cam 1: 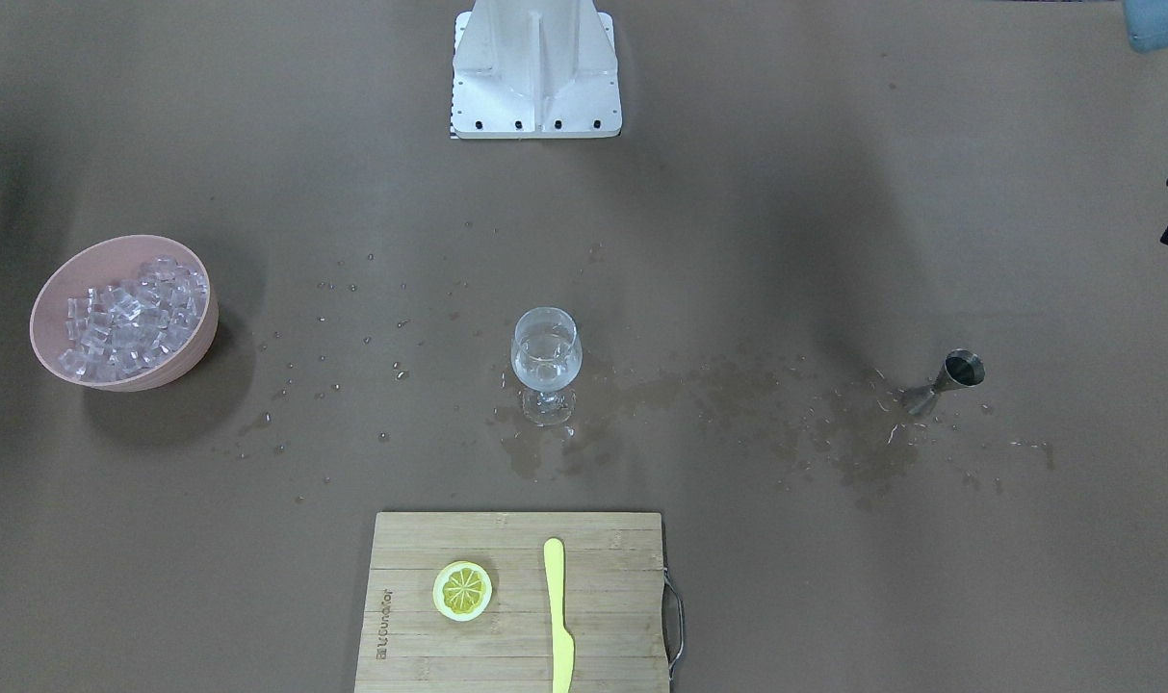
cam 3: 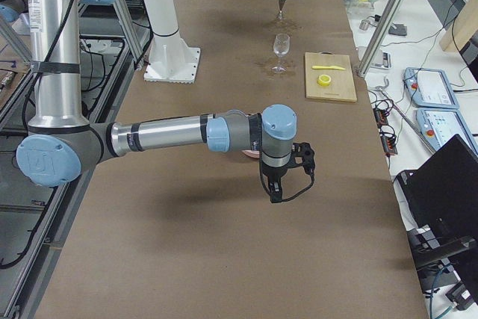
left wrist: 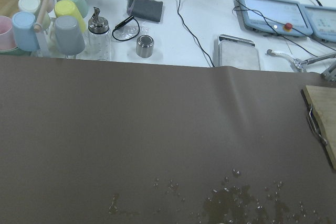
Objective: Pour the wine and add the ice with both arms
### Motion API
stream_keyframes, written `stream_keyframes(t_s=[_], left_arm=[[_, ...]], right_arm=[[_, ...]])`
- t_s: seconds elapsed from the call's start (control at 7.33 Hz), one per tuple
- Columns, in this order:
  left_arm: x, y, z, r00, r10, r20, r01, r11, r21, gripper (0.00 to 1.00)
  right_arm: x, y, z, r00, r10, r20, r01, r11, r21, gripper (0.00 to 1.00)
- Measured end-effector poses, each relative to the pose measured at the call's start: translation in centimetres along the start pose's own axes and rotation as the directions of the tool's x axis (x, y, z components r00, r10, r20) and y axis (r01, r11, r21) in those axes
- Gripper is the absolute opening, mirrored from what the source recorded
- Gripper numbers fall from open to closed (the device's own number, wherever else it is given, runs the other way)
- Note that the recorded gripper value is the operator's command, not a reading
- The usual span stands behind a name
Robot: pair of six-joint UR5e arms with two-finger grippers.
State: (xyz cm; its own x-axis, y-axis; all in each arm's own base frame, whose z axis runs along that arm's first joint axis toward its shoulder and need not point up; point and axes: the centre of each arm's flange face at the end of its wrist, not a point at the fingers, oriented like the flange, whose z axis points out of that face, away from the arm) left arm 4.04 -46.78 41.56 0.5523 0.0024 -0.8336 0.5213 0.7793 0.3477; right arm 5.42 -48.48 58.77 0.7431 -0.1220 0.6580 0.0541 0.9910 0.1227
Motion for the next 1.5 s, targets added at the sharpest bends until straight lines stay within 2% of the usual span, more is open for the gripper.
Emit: stream_keyframes(t_s=[0.14, 0.41, 0.82, 1.09, 1.5], left_arm=[[2.1, 1.6, 1.4, 0.999, -0.024, 0.044, 0.021, 0.998, 0.062, 0.98], [4.5, 5.4, 4.3, 0.985, -0.030, 0.170, -0.004, 0.980, 0.197, 0.98], [7.2, 9.5, 8.1, 0.933, -0.065, 0.353, -0.066, 0.936, 0.346, 0.98], [11.3, 12.4, 12.2, 0.899, -0.137, 0.416, -0.067, 0.896, 0.440, 0.98], [12.8, 14.9, 18.7, 0.868, -0.204, 0.453, -0.091, 0.831, 0.549, 0.98]], right_arm=[[0.0, 0.0, 0.0, 1.000, 0.001, 0.000, -0.001, 1.000, -0.001, 1.00], [0.1, 0.0, 0.1, 1.000, 0.002, 0.000, -0.002, 1.000, -0.002, 1.00], [0.1, 0.0, 0.1, 1.000, 0.002, 0.000, -0.002, 1.000, -0.003, 1.00], [0.1, 0.0, 0.1, 1.000, 0.003, 0.000, -0.003, 1.000, -0.003, 1.00], [0.1, 0.0, 0.1, 1.000, 0.002, -0.001, -0.002, 1.000, -0.002, 1.00]])
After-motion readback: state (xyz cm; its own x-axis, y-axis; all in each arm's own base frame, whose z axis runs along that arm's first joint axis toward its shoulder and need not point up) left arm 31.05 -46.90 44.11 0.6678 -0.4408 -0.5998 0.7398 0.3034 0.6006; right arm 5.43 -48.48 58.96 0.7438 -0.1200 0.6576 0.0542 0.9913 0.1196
